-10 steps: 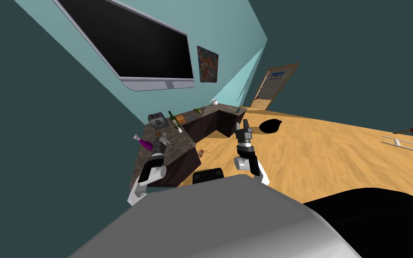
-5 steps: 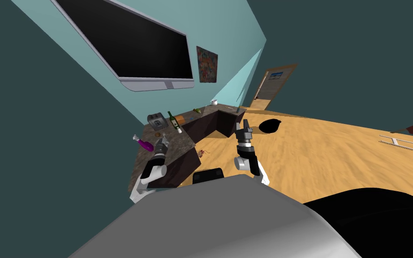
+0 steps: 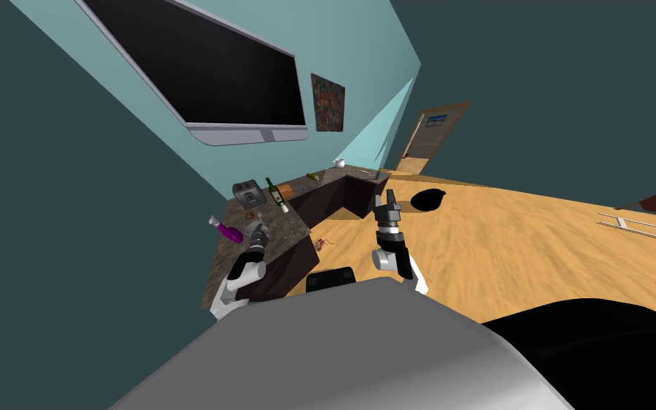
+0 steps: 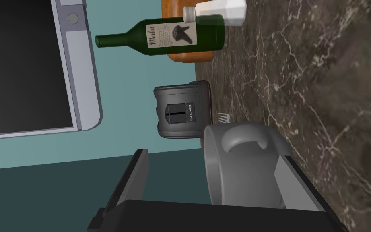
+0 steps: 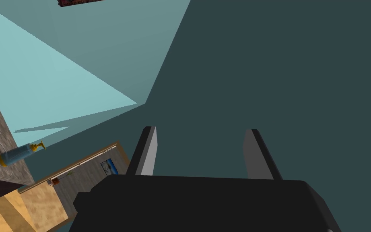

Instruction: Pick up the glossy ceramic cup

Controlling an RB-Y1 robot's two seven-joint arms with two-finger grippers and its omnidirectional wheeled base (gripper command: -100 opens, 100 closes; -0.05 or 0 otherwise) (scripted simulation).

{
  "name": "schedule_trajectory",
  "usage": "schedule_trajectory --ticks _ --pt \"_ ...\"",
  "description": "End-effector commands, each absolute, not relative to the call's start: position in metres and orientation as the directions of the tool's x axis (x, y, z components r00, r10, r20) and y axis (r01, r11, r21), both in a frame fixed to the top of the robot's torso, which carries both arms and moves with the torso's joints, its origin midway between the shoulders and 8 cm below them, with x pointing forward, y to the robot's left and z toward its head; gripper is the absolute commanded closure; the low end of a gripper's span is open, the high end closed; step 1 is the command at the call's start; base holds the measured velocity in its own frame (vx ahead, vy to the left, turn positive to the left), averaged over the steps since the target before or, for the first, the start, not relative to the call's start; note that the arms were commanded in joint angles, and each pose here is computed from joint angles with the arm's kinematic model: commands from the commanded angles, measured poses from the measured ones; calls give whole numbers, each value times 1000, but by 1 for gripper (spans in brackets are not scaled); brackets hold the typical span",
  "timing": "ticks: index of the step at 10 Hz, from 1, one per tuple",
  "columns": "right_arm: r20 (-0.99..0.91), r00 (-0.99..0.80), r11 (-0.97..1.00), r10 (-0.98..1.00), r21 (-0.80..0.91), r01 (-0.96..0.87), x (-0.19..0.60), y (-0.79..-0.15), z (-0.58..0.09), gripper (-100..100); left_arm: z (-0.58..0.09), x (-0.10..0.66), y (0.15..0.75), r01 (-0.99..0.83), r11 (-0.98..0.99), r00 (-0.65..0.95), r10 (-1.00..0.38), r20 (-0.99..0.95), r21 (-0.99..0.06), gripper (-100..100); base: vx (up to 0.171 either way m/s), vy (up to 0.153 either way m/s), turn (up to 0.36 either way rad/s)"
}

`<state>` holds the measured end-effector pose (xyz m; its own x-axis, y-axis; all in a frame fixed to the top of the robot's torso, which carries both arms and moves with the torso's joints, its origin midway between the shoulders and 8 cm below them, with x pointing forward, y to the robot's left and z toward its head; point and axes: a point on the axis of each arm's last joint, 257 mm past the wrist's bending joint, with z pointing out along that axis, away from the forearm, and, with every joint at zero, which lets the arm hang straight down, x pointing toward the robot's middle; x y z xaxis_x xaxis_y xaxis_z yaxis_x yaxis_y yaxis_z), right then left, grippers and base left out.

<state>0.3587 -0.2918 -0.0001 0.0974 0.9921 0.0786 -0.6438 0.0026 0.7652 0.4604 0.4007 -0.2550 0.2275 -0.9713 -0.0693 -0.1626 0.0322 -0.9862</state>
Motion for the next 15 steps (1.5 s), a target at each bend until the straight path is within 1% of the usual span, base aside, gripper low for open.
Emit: schedule_trajectory --ticks 1,3,4,5,6,7,8,10,11,12,13,15 --pt "79 97 3 992 765 -644 359 -292 0 0 -275 461 403 -222 29 224 -971 -80 -975 -100 34 40 -40" --pt "79 97 3 992 765 -644 359 -292 0 0 -291 462 403 -269 30 219 -971 -92 -963 -100 56 51 -33" --pt "79 97 3 992 765 -644 359 -292 0 0 -285 461 402 -249 30 221 -971 -87 -968 -100 36 30 -11" --pt "79 97 3 992 765 -644 359 -292 0 0 -286 461 402 -254 30 221 -971 -88 -967 0 6 5 1" --pt "79 97 3 992 765 -644 359 -292 0 0 -292 479 381 -252 25 191 -979 -75 -967 -100 -8 19 301" --pt "79 98 3 992 765 -644 359 -292 0 0 -292 481 380 -253 23 190 -979 -73 -967 -100 -10 10 154" --pt "79 97 3 992 765 -644 359 -292 0 0 -297 492 359 -254 23 160 -985 -65 -967 -100 -14 21 224" --pt "79 97 3 992 765 -644 359 -292 0 0 -297 500 357 -253 20 155 -986 -61 -967 -100 -6 13 78" --pt "79 97 2 992 765 -644 359 -292 0 0 -301 513 334 -252 22 123 -991 -55 -967 -100 -8 21 276" --pt "79 98 3 992 765 -644 359 -292 0 0 -300 518 332 -252 21 119 -992 -53 -968 -100 -7 13 152" --pt "79 97 3 992 765 -644 359 -292 0 0 -299 531 308 -245 27 83 -995 -48 -969 -100 -9 25 271" --pt "79 97 3 992 765 -644 359 -292 0 0 -302 536 306 -251 25 80 -996 -47 -968 -100 -5 10 63"
